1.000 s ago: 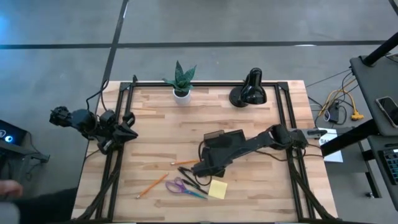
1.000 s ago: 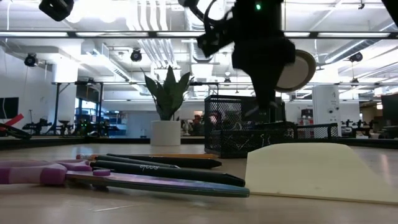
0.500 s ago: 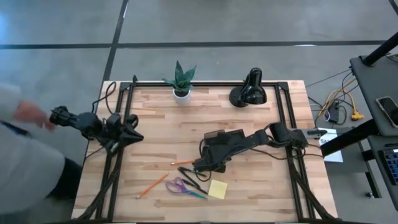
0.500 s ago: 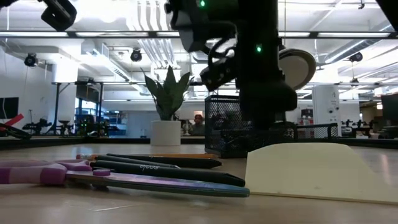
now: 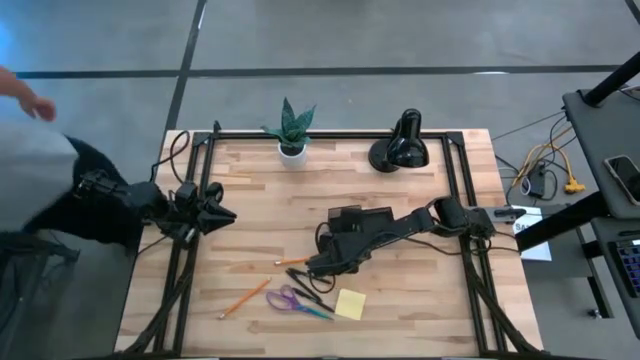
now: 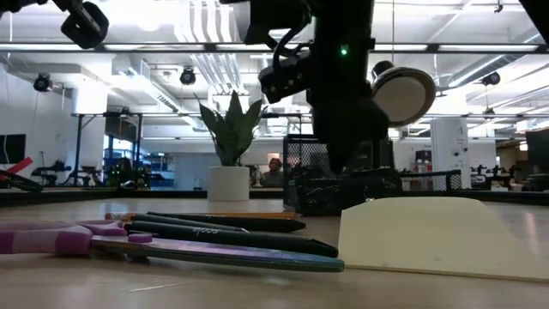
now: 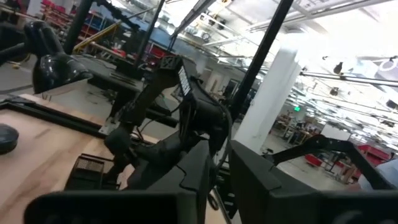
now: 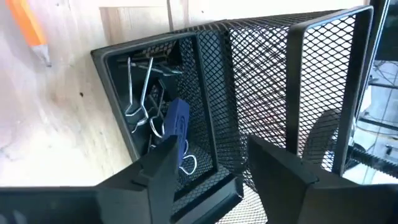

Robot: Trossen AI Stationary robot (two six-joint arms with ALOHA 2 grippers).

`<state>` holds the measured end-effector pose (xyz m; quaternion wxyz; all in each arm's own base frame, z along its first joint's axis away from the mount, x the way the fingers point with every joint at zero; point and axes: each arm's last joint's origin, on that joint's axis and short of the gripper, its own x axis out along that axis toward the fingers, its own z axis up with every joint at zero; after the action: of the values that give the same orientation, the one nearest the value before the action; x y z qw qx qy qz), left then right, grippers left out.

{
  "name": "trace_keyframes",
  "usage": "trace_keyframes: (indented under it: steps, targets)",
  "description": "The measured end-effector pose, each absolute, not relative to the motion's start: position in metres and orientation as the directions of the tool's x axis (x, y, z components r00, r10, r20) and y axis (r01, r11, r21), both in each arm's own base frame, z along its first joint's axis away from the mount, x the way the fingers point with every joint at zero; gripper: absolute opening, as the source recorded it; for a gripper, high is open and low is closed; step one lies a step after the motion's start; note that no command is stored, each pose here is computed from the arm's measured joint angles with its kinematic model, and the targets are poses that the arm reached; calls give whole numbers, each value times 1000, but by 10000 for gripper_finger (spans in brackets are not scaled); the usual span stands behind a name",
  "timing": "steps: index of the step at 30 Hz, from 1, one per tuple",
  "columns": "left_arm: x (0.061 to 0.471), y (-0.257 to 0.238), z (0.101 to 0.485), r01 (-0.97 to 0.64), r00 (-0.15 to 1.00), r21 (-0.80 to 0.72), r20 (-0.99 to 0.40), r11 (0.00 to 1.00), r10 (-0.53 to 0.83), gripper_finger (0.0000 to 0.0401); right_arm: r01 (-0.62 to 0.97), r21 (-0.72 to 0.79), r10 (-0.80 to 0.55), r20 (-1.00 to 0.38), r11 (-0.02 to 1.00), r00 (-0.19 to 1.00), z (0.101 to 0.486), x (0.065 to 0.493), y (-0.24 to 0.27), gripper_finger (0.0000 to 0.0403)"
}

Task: Pick and place office supplies into organizer
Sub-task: Put the left orange pencil into the black desk organizer

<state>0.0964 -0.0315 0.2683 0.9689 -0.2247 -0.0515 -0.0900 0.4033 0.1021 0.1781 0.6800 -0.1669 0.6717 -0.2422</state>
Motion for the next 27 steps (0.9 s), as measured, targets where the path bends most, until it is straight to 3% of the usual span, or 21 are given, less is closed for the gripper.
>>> trace_keyframes:
  steps: [7,12,17,24,27]
  targets:
    - [100,-32,263,152,988,-419,81,895,-129,84,62,-569,-567,-823,820,-40,191,392,113,205]
    - [99,-33,233,40,964,-463,-216,885,-156,87,119,-513,-517,-856,850,7,215,374,138,205]
    - [99,-36,210,-60,864,-500,-460,864,-206,76,119,-447,-455,-889,886,51,223,359,171,205]
    - [119,-55,202,-52,753,-517,-582,854,-306,48,49,-401,-404,-908,915,111,217,345,208,206]
    - [127,-69,199,-31,710,-532,-607,846,-356,47,114,-366,-379,-918,923,120,210,349,209,205]
